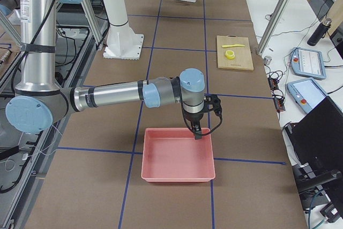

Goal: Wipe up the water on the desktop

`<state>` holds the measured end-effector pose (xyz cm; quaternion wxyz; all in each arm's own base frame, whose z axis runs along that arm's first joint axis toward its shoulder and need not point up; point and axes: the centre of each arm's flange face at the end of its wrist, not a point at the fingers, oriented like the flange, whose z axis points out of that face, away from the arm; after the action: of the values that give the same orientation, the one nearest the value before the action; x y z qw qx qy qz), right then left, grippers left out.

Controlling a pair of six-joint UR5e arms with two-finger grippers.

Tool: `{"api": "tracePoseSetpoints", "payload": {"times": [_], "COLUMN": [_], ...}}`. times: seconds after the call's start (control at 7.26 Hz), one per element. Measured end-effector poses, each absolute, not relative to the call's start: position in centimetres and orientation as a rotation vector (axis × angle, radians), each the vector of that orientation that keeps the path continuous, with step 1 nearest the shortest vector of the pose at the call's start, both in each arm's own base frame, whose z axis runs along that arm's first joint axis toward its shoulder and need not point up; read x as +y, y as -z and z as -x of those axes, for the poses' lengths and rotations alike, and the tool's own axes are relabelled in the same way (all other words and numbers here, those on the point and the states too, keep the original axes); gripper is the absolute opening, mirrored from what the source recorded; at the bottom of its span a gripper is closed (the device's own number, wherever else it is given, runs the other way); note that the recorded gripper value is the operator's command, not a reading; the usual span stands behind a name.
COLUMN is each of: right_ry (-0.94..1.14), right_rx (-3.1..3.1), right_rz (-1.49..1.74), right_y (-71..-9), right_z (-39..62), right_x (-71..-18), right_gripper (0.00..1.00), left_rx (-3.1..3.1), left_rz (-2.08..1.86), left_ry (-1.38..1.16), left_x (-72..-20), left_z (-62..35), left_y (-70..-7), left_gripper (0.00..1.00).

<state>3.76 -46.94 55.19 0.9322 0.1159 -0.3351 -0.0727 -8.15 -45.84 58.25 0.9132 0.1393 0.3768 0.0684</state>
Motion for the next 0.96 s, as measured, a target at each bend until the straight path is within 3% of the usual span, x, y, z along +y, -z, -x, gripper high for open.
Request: {"api": "tracePoseSetpoints", "payload": {"times": [0.96], "right_ry": [0.109], "right_rx": [-0.626], "right_rz": [-0.270], "right_y": [-55.2], "right_z": [-5.1], "right_x": [-46.2], "right_gripper": [1.00], "left_rx": [0.773], "left_rz": [-0.459], "left_ry": [-0.140], "left_x": [-48.0], "left_z": [8.1], "left_y": [-58.5], "left_gripper": [0.98]}}
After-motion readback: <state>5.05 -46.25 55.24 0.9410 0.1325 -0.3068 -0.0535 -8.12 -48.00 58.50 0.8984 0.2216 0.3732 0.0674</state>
